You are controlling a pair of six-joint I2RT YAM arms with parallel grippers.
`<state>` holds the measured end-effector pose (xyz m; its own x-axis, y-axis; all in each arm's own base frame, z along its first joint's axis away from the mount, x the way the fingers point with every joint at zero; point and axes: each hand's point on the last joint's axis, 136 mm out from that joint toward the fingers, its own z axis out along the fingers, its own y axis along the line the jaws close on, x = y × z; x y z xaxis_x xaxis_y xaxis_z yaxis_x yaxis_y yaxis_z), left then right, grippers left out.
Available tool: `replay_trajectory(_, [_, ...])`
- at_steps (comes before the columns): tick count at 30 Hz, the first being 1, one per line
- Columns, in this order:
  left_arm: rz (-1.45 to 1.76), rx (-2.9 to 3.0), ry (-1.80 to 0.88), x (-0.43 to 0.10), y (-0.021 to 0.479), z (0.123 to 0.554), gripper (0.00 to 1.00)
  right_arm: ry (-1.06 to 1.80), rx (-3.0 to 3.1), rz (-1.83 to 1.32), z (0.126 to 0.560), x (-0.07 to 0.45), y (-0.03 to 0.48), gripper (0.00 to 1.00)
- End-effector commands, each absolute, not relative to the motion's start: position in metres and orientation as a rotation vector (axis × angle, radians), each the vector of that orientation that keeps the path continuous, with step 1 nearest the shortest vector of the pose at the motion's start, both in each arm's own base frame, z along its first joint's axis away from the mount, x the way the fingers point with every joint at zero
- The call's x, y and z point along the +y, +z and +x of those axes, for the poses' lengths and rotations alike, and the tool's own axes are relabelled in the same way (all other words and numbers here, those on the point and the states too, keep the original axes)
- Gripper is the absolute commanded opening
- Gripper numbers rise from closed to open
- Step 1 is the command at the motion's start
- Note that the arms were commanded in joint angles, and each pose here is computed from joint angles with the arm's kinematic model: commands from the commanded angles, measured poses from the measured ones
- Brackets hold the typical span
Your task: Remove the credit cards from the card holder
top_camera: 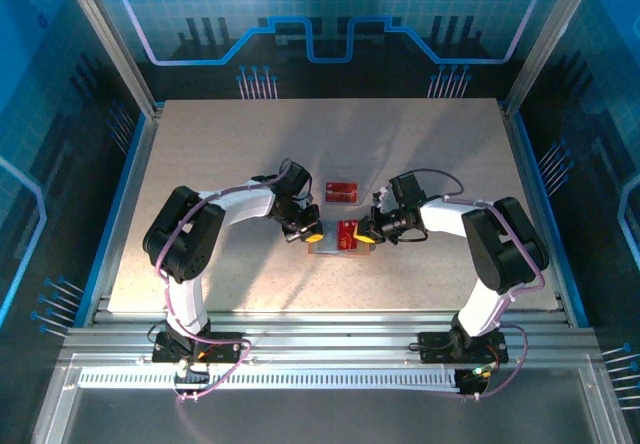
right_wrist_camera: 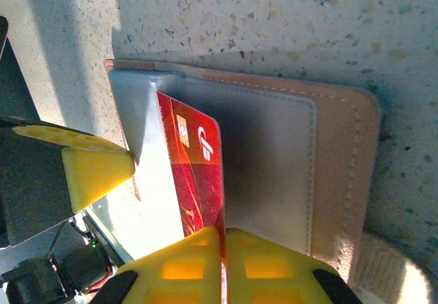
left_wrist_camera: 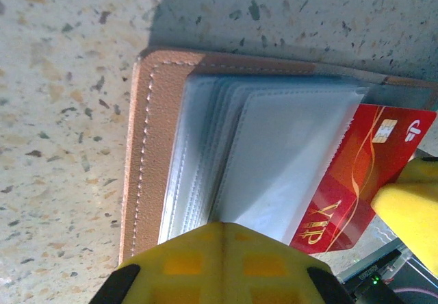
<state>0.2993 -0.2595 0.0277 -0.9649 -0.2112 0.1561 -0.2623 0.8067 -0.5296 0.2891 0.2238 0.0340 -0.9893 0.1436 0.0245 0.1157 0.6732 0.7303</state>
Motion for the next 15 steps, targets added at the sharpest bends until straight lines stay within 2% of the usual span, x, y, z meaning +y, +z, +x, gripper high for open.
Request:
replay_trajectory(1, [0.383, -2.902, 0.768, -0.249, 0.016, 0.296, 0.04, 1.194, 2.861, 0.232, 0.285, 0.213, 0.035, 0.08])
replay_trajectory(10, [0.371, -2.932, 0.801, -0.252, 0.032, 0.302, 0.04, 1.175, 2.85, 0.183, 0.288, 0.213, 0.049, 0.05])
replay_trajectory(15, [0.367, -2.955, 0.846, -0.255, 0.049, 0.309, 0.08, 1.171, 2.839, 0.144, 0.289, 0.213, 0.058, 0.04])
